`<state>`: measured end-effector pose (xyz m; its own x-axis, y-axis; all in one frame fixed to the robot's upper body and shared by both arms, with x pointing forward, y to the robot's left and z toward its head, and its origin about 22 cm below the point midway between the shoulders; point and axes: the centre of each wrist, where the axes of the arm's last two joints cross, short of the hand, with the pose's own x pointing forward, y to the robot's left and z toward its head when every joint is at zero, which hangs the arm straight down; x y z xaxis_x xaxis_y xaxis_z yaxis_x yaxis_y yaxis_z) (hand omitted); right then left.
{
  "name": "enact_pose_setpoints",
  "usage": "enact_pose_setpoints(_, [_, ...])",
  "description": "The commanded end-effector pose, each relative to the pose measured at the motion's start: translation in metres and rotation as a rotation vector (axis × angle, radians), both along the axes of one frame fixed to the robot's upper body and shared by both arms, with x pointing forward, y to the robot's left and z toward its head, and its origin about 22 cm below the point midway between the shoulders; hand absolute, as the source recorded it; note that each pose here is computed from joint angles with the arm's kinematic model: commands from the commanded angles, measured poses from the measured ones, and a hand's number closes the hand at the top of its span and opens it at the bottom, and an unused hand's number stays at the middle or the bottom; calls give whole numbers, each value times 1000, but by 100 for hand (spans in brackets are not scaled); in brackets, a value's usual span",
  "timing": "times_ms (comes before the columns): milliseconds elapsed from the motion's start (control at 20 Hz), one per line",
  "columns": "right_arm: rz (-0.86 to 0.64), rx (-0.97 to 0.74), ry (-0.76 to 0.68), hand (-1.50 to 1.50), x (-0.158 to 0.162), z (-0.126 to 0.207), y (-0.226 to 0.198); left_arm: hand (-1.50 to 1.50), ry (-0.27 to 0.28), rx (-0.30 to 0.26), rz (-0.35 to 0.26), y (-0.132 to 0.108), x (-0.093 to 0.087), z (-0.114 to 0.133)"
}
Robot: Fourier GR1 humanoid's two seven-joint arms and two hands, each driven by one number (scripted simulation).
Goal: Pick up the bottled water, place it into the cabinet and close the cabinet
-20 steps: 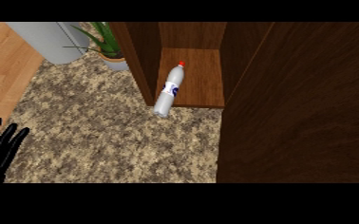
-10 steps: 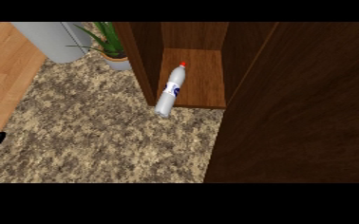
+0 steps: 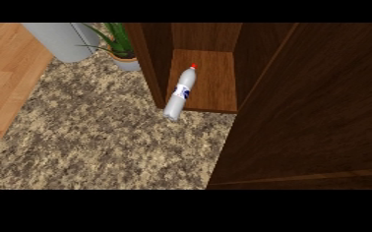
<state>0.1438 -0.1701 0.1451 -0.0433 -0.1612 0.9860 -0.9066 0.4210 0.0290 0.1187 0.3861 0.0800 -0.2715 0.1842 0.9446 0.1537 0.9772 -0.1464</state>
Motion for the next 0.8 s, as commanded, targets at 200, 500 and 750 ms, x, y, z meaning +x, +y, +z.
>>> enact_pose_setpoints(200, [-49,54,-70,150,3,30,48,-150,-11,-6,-25,16,-4,9])
enact_pose_setpoints(500, [57,-33,-20,150,16,35,84,-150,-54,-6,-20,27,-4,13])
enact_pose_setpoints(750, [246,-80,-3,150,35,42,106,-150,-35,-4,-67,39,-9,19])
